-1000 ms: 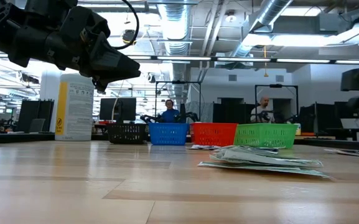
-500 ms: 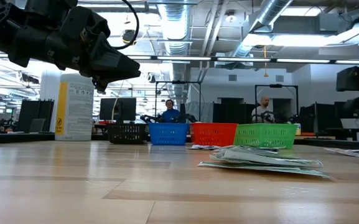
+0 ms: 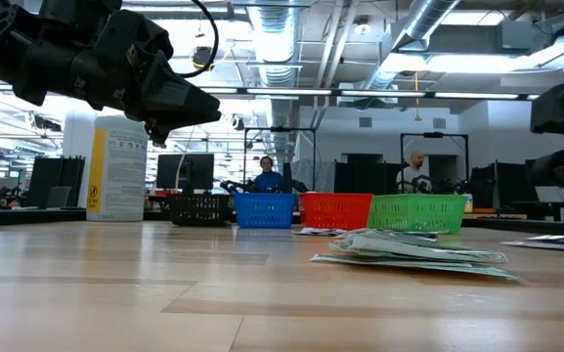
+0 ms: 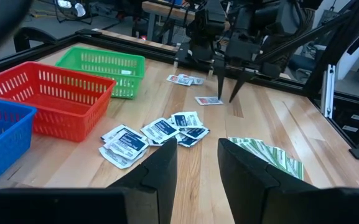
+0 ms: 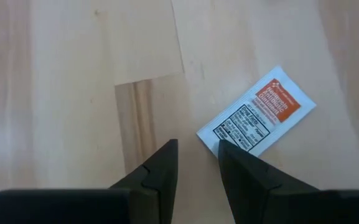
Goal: Pick & Place First Aid Supplies
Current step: Put the orange pad into the green bin
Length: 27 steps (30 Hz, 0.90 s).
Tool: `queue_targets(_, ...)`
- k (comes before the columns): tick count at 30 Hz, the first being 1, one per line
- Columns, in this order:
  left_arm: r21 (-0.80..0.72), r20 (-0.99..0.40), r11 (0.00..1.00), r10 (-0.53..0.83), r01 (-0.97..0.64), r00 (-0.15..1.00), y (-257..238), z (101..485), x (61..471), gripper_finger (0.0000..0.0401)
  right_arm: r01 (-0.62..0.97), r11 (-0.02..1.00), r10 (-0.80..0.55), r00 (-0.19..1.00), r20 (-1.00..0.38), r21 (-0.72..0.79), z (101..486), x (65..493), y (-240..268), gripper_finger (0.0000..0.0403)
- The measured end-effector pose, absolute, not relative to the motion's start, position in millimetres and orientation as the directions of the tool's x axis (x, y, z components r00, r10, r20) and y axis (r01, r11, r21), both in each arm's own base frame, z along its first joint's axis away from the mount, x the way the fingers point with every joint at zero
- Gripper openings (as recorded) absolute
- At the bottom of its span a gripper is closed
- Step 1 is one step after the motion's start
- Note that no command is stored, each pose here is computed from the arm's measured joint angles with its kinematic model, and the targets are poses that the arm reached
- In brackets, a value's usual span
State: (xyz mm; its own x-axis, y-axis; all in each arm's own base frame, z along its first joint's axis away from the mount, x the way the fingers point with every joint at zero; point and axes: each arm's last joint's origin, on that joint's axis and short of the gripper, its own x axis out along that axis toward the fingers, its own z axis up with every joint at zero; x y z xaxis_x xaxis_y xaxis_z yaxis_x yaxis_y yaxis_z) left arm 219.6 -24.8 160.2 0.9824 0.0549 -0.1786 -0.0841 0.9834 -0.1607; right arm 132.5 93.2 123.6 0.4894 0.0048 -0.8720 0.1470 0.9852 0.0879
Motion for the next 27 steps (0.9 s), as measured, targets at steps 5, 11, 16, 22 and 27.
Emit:
queue_targets(5, -0.161, -0.179, 0.983, 0.055, -0.084, 0.982, -25, 160, 220, 0.0116, 0.123, 0.991, -0.019, 0.505, -0.863, 0.050, 125, 133, 93, 0.0111)
queue_targets(11, -0.161, -0.179, 0.983, 0.054, -0.084, 0.982, -25, 160, 220, 0.0116, 0.074, 0.997, -0.044, 0.559, -0.828, -0.004, 136, 141, 97, 0.0111)
queue_targets(16, -0.161, -0.179, 0.983, 0.054, -0.084, 0.982, -25, 160, 220, 0.0116, 0.093, 0.994, -0.091, 0.547, -0.832, -0.048, 137, 140, 94, 0.0111)
queue_targets(22, -0.160, -0.179, 0.984, 0.054, -0.084, 0.982, -25, 160, 220, 0.0116, 0.140, 0.989, -0.113, 0.536, -0.836, -0.044, 135, 142, 89, 0.0111)
queue_targets(27, -0.160, -0.179, 0.984, 0.054, -0.083, 0.982, -25, 160, 220, 0.0116, 0.161, 0.986, -0.126, 0.531, -0.838, -0.046, 131, 142, 85, 0.0111)
